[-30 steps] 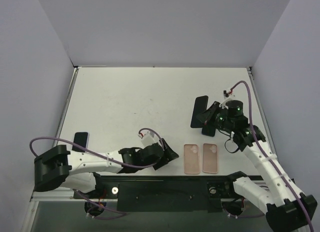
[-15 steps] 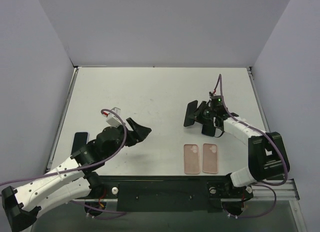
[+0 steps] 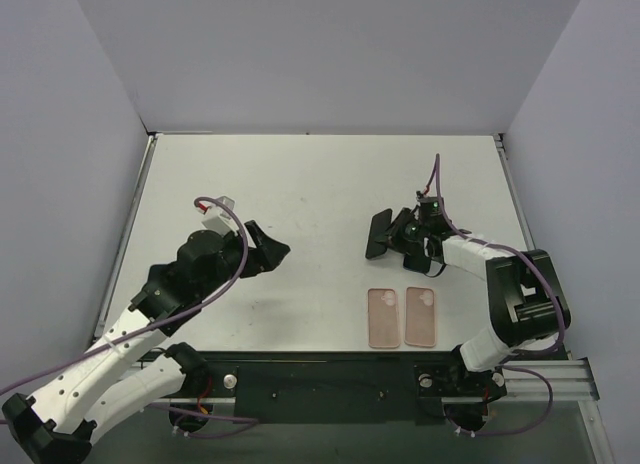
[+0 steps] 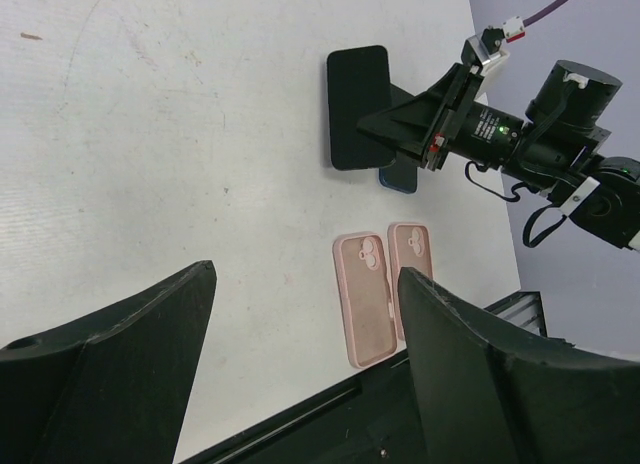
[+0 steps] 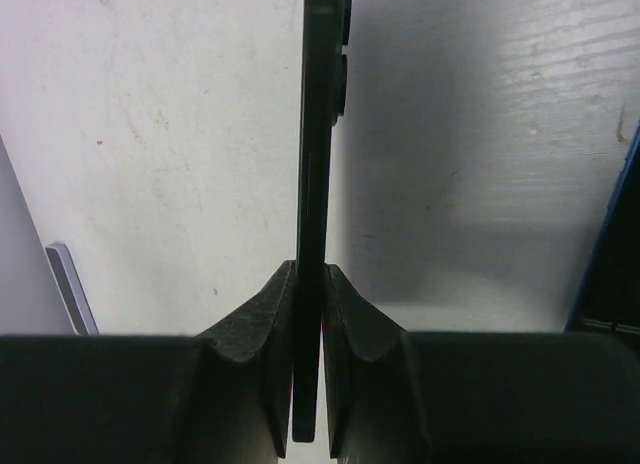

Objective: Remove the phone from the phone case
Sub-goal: Place the phone at the center of the board.

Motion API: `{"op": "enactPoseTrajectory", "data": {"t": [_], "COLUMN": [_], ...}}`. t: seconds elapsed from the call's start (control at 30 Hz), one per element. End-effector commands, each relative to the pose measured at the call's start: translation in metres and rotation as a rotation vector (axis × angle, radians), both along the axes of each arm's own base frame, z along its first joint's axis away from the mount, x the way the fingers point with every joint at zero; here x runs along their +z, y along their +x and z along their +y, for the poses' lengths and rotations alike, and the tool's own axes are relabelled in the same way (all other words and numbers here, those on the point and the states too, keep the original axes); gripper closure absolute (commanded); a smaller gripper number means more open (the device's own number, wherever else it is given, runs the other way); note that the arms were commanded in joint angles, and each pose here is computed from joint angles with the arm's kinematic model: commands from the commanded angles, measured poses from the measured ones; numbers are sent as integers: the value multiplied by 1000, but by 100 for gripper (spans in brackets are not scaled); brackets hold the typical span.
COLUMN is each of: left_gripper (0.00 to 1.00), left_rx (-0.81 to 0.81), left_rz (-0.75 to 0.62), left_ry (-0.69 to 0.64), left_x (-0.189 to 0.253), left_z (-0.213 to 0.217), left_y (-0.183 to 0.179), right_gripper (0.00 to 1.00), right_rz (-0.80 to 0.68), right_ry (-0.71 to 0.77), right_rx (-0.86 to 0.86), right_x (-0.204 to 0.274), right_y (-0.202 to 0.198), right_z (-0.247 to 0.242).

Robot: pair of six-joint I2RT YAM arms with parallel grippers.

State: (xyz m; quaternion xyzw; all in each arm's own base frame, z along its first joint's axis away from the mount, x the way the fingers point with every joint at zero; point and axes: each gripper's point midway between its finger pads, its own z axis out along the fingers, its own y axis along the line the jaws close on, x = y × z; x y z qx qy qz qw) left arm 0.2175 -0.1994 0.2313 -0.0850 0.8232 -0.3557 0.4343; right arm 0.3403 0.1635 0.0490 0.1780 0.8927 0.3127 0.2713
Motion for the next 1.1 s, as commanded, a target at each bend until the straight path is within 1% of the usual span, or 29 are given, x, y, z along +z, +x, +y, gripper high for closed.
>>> {"op": "enactPoseTrajectory", "data": {"t": [0.0, 0.17, 0.23, 0.27, 0.3, 0.33, 0.37, 0.4, 0.43, 0.5, 0.53, 0.57, 0.6, 0.63, 0.67, 0.7, 0.73, 0.8, 0.83, 0.87, 0.9, 0.93, 0.97, 1.07], "left_gripper": [16, 16, 15, 12, 12, 12, 12, 12, 12, 12, 12, 12, 11, 10, 10, 8, 5, 3, 3, 3, 3, 3, 3, 3], "left_rx": [-59, -69, -56, -32, -43, -6, -31, -1, -25, 39, 106, 159, 254, 329, 407, 479, 555, 668, 746, 776, 845, 886, 952, 1066], "left_rz": [-56, -64, -48, -29, -12, 25, 49, 83, 109, 171, 187, 223, 233, 276, 282, 315, 328, 373, 407, 425, 461, 480, 528, 566], "left_ry": [-10, 0, 9, 6, -5, -12, -45, -55, -89, -96, -79, -52, -11, 32, 78, 127, 171, 219, 230, 233, 229, 219, 201, 213], "left_x": [26, 37, 35, 31, 28, 19, 17, 7, 5, -11, -20, -29, -35, -45, -51, -59, -64, -73, -80, -85, -94, -99, -107, -121], "left_z": [-4, -1, 3, 7, 7, 16, 12, 21, 19, 36, 51, 62, 82, 100, 117, 137, 155, 188, 212, 221, 242, 254, 270, 301], "left_y": [5, 16, 22, 27, 28, 35, 34, 41, 39, 44, 50, 48, 53, 49, 51, 48, 47, 44, 42, 41, 39, 38, 35, 40], "right_gripper": [87, 80, 73, 71, 69, 69, 66, 65, 63, 59, 58, 54, 51, 49, 48, 46, 45, 42, 41, 41, 41, 40, 40, 40], "right_rz": [0, 48, 78, 79, 97, 98, 99, 106, 104, 111, 101, 93, 70, 35, 36, -10, -22, -77, -104, -120, -134, -147, -161, -204], "right_ry": [12, -19, -67, -96, -122, -133, -138, -153, -160, -184, -196, -201, -222, -245, -281, -301, -326, -344, -340, -327, -310, -285, -246, -177], "right_rx": [-1, -18, -37, -32, -42, -42, -46, -51, -50, -48, -49, -39, -31, -17, -6, 12, 34, 76, 91, 115, 121, 137, 153, 178], "right_x": [-5, -19, -24, -26, -29, -30, -30, -30, -29, -30, -27, -24, -17, -7, -6, 7, 10, 23, 29, 31, 35, 36, 42, 51], "right_y": [2, -2, -4, -5, -7, -8, -8, -10, -9, -12, -12, -13, -14, -14, -18, -16, -20, -23, -23, -26, -26, -28, -30, -31], "right_z": [-2, -10, -19, -22, -26, -28, -29, -32, -33, -36, -38, -37, -36, -37, -36, -34, -29, -20, -16, -9, -6, 0, 6, 19]}}
